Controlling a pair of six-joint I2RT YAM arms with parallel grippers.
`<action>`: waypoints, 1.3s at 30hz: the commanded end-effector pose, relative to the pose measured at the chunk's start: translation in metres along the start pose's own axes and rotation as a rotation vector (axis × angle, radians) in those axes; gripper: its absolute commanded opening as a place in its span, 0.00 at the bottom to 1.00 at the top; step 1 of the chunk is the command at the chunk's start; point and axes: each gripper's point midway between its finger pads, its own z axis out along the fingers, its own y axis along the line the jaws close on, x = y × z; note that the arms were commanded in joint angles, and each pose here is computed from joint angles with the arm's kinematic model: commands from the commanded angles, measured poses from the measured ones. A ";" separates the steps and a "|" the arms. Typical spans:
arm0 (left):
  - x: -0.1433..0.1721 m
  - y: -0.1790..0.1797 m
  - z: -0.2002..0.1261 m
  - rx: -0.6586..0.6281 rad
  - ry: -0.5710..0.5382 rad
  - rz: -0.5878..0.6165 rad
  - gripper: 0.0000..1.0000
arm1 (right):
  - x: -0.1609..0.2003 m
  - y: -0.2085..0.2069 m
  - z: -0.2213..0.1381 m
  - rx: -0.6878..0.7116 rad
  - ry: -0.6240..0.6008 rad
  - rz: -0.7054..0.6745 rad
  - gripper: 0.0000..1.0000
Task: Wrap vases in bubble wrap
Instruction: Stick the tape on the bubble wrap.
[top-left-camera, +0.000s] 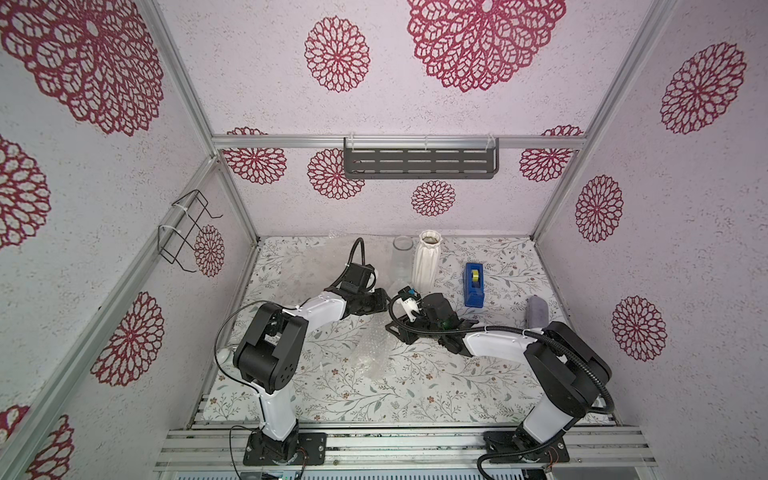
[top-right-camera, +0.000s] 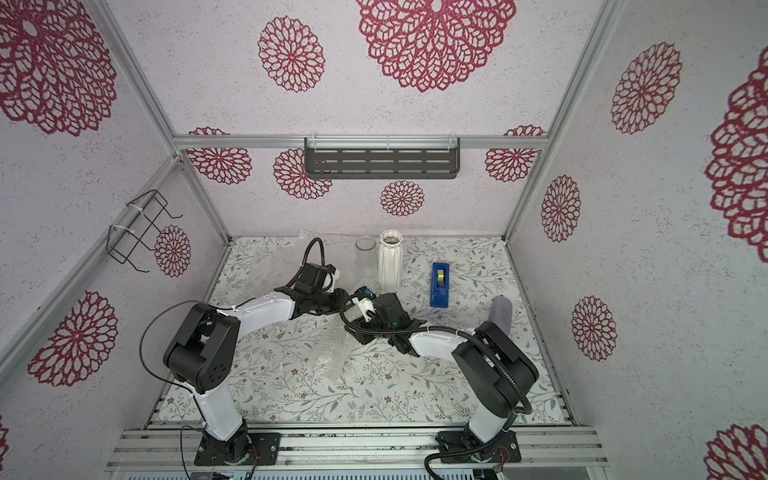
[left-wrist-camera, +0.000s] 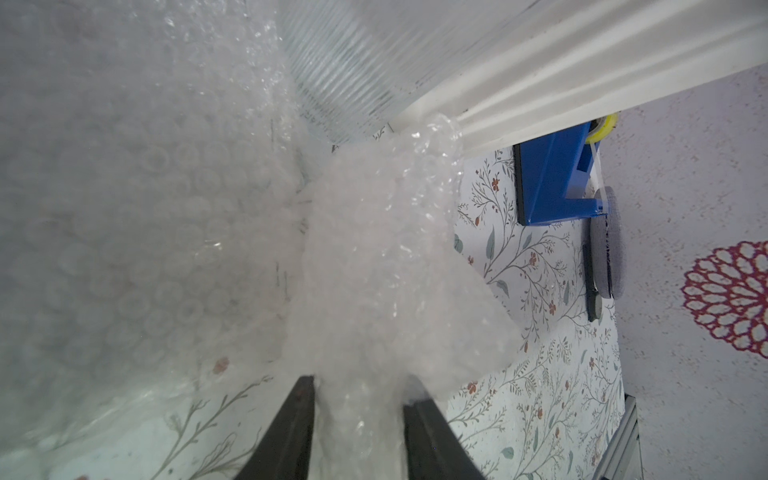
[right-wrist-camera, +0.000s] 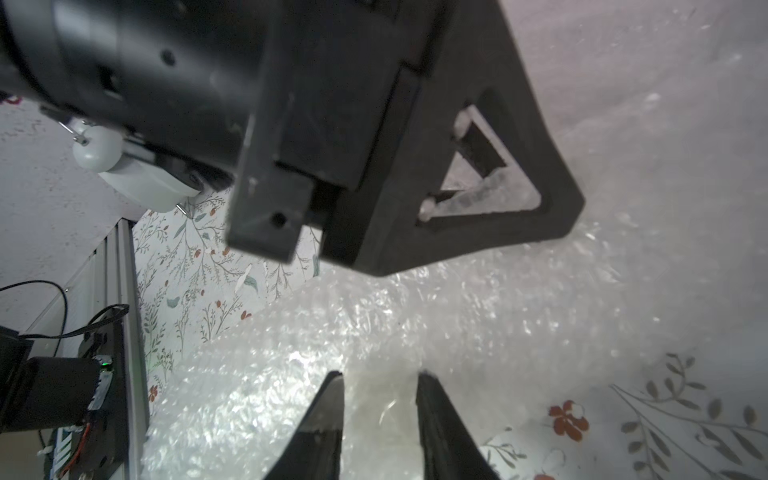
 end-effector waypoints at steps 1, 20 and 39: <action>0.026 -0.003 0.005 0.004 0.082 0.000 0.37 | -0.023 0.001 -0.010 0.062 -0.082 -0.056 0.36; 0.027 0.000 0.005 -0.014 0.075 -0.005 0.36 | -0.042 0.025 -0.018 0.121 -0.128 -0.138 0.65; 0.025 0.000 0.007 -0.013 0.071 -0.014 0.36 | -0.015 -0.025 -0.029 0.313 -0.100 -0.042 0.78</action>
